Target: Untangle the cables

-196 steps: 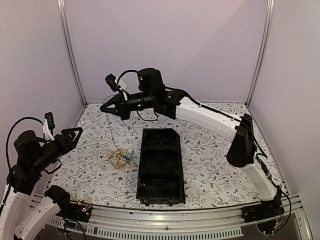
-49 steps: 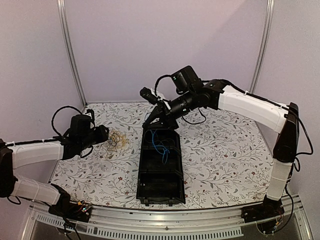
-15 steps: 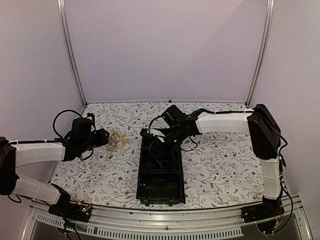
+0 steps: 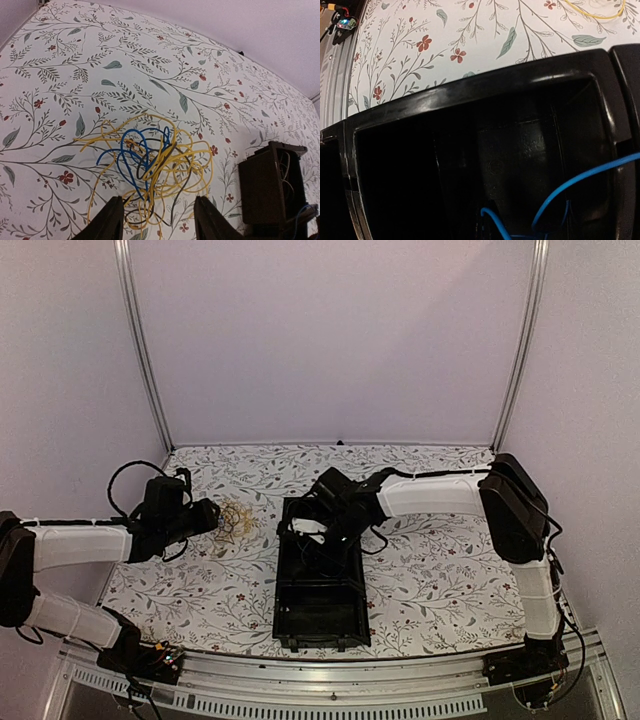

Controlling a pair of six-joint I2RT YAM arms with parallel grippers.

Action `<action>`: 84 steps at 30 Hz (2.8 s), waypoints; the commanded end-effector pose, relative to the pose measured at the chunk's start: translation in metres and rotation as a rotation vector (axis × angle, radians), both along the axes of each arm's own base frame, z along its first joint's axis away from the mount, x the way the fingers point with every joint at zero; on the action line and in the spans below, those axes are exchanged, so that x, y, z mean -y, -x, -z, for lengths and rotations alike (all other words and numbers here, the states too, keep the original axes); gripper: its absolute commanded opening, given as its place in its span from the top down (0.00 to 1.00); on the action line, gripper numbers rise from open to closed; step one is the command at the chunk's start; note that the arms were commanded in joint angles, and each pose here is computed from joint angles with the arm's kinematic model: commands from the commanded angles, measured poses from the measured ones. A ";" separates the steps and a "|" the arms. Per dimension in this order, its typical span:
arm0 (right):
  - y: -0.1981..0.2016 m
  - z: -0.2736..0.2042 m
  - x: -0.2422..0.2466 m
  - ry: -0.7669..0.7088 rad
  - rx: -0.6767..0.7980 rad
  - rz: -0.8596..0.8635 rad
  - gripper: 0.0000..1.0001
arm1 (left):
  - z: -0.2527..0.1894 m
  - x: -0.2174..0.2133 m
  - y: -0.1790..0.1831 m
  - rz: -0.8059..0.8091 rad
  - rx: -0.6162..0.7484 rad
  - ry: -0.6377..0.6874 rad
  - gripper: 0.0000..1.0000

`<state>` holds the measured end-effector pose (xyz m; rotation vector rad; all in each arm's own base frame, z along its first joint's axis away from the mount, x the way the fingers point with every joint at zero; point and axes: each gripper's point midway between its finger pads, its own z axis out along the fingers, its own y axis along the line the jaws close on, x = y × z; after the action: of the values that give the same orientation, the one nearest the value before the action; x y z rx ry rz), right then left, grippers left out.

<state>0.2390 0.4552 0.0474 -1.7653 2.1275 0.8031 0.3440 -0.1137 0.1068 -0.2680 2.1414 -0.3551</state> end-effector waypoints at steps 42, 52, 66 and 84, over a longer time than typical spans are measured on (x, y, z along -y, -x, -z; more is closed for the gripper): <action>-0.089 -0.160 -0.076 -0.374 0.305 0.045 0.56 | 0.011 -0.021 -0.010 -0.007 -0.182 0.054 0.50; -0.116 -0.127 -0.124 -0.482 0.293 0.136 0.40 | 0.017 0.026 -0.021 0.226 -0.183 0.191 0.48; -0.135 -0.080 -0.141 -0.490 0.277 0.193 0.44 | 0.004 0.040 -0.013 0.353 -0.109 0.142 0.99; -0.125 -0.087 -0.147 -0.532 0.306 0.135 0.50 | -0.024 0.077 0.030 0.541 -0.111 0.035 1.00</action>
<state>0.3665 0.5970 0.1269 -1.3474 1.6667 0.8976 0.3160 -0.1844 0.1129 0.2280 2.3274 -0.7182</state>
